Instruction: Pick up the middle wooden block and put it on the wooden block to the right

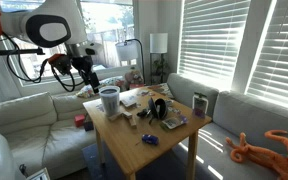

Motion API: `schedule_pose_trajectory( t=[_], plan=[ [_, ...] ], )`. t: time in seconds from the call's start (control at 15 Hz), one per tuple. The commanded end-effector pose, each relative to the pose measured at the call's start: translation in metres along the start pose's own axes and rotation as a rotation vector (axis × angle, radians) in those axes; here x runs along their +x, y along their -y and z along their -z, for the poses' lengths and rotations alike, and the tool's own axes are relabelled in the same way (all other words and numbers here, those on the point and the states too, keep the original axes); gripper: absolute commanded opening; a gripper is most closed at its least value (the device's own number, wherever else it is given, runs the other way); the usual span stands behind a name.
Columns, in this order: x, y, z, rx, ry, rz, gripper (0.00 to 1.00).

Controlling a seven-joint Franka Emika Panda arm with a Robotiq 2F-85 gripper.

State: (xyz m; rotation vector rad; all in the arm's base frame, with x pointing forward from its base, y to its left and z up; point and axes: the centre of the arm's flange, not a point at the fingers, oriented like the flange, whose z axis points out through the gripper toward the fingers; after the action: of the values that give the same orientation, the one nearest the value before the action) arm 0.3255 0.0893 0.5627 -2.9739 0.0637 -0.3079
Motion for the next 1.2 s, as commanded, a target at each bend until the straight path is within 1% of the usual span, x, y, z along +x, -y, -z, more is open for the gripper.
schedule_pose_trajectory(
  t=[0.0,0.4,0.47,0.53,0.73,0.87,0.93,1.0,1.07,1.13],
  plan=[
    [0.000,0.000,0.000,0.000,0.000,0.000,1.00],
    [0.000,0.000,0.000,0.000,-0.001,0.000,1.00],
    [0.006,-0.007,-0.003,-0.064,-0.078,-0.032,1.00],
    [0.013,-0.020,-0.003,-0.097,-0.132,-0.055,1.00],
    [0.038,-0.070,0.004,-0.157,-0.268,-0.123,1.00],
    [0.055,-0.102,0.007,-0.199,-0.343,-0.198,1.00],
    [0.064,-0.115,0.005,-0.215,-0.365,-0.251,1.00],
    [0.069,-0.126,0.002,-0.216,-0.325,-0.271,1.00],
    [0.071,-0.133,0.001,-0.202,-0.221,-0.238,1.00],
    [0.070,-0.138,0.000,-0.216,-0.153,-0.218,1.00]
  ],
)
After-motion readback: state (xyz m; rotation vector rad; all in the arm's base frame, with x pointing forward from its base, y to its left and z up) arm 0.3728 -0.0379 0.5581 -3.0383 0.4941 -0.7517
